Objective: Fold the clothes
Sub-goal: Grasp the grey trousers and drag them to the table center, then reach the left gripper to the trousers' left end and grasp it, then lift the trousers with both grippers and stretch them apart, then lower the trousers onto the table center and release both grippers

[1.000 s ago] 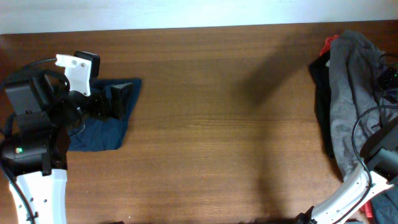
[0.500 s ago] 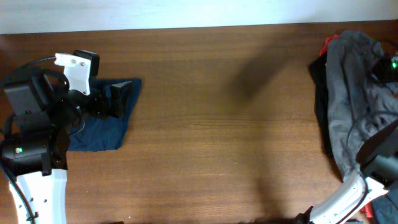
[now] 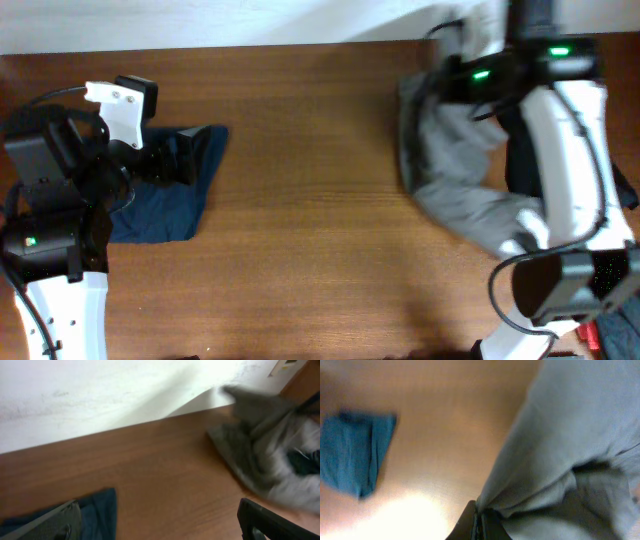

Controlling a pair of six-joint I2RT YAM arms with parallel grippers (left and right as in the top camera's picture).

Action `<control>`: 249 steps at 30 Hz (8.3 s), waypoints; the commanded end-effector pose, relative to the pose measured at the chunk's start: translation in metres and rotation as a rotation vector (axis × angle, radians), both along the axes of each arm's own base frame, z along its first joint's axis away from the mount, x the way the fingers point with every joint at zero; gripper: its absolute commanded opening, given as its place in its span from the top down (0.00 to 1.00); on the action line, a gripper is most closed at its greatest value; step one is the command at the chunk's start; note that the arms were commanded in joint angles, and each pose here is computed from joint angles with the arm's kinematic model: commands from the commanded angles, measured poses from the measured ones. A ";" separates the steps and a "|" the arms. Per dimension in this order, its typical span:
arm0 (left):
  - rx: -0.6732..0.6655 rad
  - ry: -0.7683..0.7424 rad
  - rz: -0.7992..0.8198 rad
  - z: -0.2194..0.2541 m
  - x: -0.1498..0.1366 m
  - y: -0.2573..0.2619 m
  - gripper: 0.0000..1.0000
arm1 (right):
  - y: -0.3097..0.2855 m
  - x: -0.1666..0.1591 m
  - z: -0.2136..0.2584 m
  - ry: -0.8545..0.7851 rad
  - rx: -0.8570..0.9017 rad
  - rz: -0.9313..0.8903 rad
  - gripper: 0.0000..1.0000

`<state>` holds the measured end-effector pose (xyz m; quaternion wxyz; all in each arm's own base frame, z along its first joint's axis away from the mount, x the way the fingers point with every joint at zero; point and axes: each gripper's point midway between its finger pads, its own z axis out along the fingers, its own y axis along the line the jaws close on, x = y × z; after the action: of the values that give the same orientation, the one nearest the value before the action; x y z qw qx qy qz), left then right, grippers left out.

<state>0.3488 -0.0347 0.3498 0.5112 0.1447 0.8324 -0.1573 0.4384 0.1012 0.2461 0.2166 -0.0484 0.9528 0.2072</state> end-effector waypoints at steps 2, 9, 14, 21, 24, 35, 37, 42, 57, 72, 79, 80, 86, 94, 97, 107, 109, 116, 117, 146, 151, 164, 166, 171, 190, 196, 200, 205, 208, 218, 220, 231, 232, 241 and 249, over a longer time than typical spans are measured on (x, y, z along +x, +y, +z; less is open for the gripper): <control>-0.004 -0.045 -0.010 0.016 -0.003 -0.003 0.01 | 0.063 -0.033 -0.038 0.119 -0.047 0.168 0.95; 0.000 -0.057 -0.007 0.018 -0.002 -0.003 0.01 | 0.168 -0.106 -0.054 0.068 -0.133 0.647 0.90; 0.033 -0.052 0.055 0.016 0.002 0.008 0.01 | 0.190 -0.141 -0.065 0.012 -0.339 0.839 0.81; 0.054 -0.049 0.093 0.014 0.004 0.015 0.01 | 0.167 -0.120 -0.069 0.011 -0.498 0.636 0.46; 0.053 -0.048 0.093 0.014 0.004 0.015 0.01 | 0.142 -0.102 -0.069 0.075 -0.451 0.435 0.35; 0.053 -0.045 0.093 0.013 0.003 0.015 0.00 | 0.052 -0.107 -0.106 0.466 -0.215 0.131 0.24; 0.053 -0.045 0.093 0.013 0.003 0.015 0.01 | 0.050 -0.126 -0.123 0.564 -0.179 0.123 0.24; 0.053 -0.046 0.093 0.013 0.004 0.015 0.01 | 0.074 -0.171 -0.159 0.740 -0.016 0.169 0.25; 0.053 -0.045 0.093 0.013 0.004 0.015 0.01 | 0.102 -0.183 -0.199 0.708 0.020 0.140 0.77; 0.008 0.054 0.002 -0.010 0.003 -0.006 0.01 | -0.036 -0.140 -0.047 0.283 -0.497 -0.269 0.96; -0.002 0.206 -0.091 -0.063 0.030 -0.037 0.01 | -0.045 -0.141 -0.013 0.221 -0.369 -0.267 0.96; -0.003 0.234 -0.104 -0.075 0.036 -0.042 0.01 | -0.043 -0.143 -0.013 0.226 -0.365 -0.248 0.96; -0.031 0.365 -0.154 -0.145 0.077 -0.066 0.01 | -0.042 -0.150 -0.015 0.252 -0.370 -0.236 0.96; -0.216 0.437 -0.101 -0.213 0.136 -0.095 0.01 | -0.042 -0.150 -0.015 0.252 -0.369 -0.236 0.96; -0.315 0.477 -0.071 -0.235 0.151 -0.110 0.01 | -0.042 -0.150 -0.015 0.251 -0.369 -0.236 0.96; -0.688 0.753 0.068 -0.290 0.163 -0.160 0.03 | -0.042 -0.150 -0.015 0.252 -0.369 -0.236 0.96; -0.704 0.773 0.078 -0.292 0.161 -0.165 0.07 | -0.042 -0.150 -0.015 0.251 -0.369 -0.236 0.96; -0.692 0.782 0.055 -0.293 0.155 -0.180 0.51 | -0.042 -0.149 -0.015 0.247 -0.368 -0.237 0.96; -0.685 0.779 0.046 -0.293 0.155 -0.182 0.59 | -0.042 -0.149 -0.014 0.246 -0.368 -0.237 0.96; -0.374 -0.115 -0.238 0.086 0.018 -0.088 0.99 | -0.106 -0.132 0.145 -0.185 -0.300 -0.490 0.96; -0.340 -0.232 -0.216 0.128 -0.034 -0.081 0.99 | -0.107 -0.155 0.183 -0.282 -0.270 -0.506 0.96; -0.342 -0.514 -0.311 0.234 -0.144 -0.086 0.99 | -0.104 -0.232 0.248 -0.529 -0.161 -0.509 0.96; -0.340 -0.531 -0.307 0.240 -0.147 -0.085 1.00 | -0.104 -0.240 0.252 -0.550 -0.153 -0.510 0.96; -0.356 -0.540 -0.311 0.249 -0.151 -0.086 0.99 | -0.105 -0.258 0.265 -0.615 -0.135 -0.520 0.96; -0.364 -0.500 -0.396 0.244 -0.138 -0.096 0.99 | -0.105 -0.279 0.295 -0.736 -0.091 -0.525 0.96; -0.368 -0.403 -0.313 0.217 -0.064 -0.090 0.99 | -0.101 -0.221 0.277 -0.633 -0.136 -0.502 0.96; -0.350 -0.443 -0.333 0.204 0.007 -0.092 1.00 | -0.098 -0.146 0.273 -0.638 -0.185 -0.459 0.96; -0.451 -0.554 -0.528 0.219 0.067 -0.110 1.00 | -0.104 -0.042 0.295 -0.810 -0.190 -0.477 0.96; -0.491 -0.560 -0.629 0.233 0.076 -0.118 1.00 | -0.113 -0.026 0.304 -0.866 -0.197 -0.489 0.96; -0.423 -0.172 -0.689 0.162 0.068 -0.130 0.99 | -0.120 -0.071 0.273 -0.717 -0.316 -0.411 0.96; -0.406 -0.059 -0.618 0.134 0.069 -0.126 1.00 | -0.117 -0.081 0.258 -0.651 -0.317 -0.388 0.95; -0.182 0.515 -0.203 -0.002 0.040 -0.083 0.86 | -0.061 -0.119 0.169 -0.242 -0.119 -0.137 0.75; -0.178 0.535 -0.202 -0.004 0.036 -0.082 0.86 | -0.062 -0.118 0.168 -0.242 -0.122 -0.139 0.74; -0.083 0.637 -0.138 -0.026 0.018 -0.066 0.73 | -0.081 -0.106 0.169 -0.270 -0.207 -0.202 0.61; 0.042 0.659 -0.098 -0.051 0.027 -0.053 0.48 | -0.085 -0.084 0.128 -0.125 -0.237 -0.203 0.41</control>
<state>0.3772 -0.0918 0.3074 0.2094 0.1181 0.9427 -0.2314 0.3393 0.0215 0.3975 0.3238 0.0030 0.9428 0.0794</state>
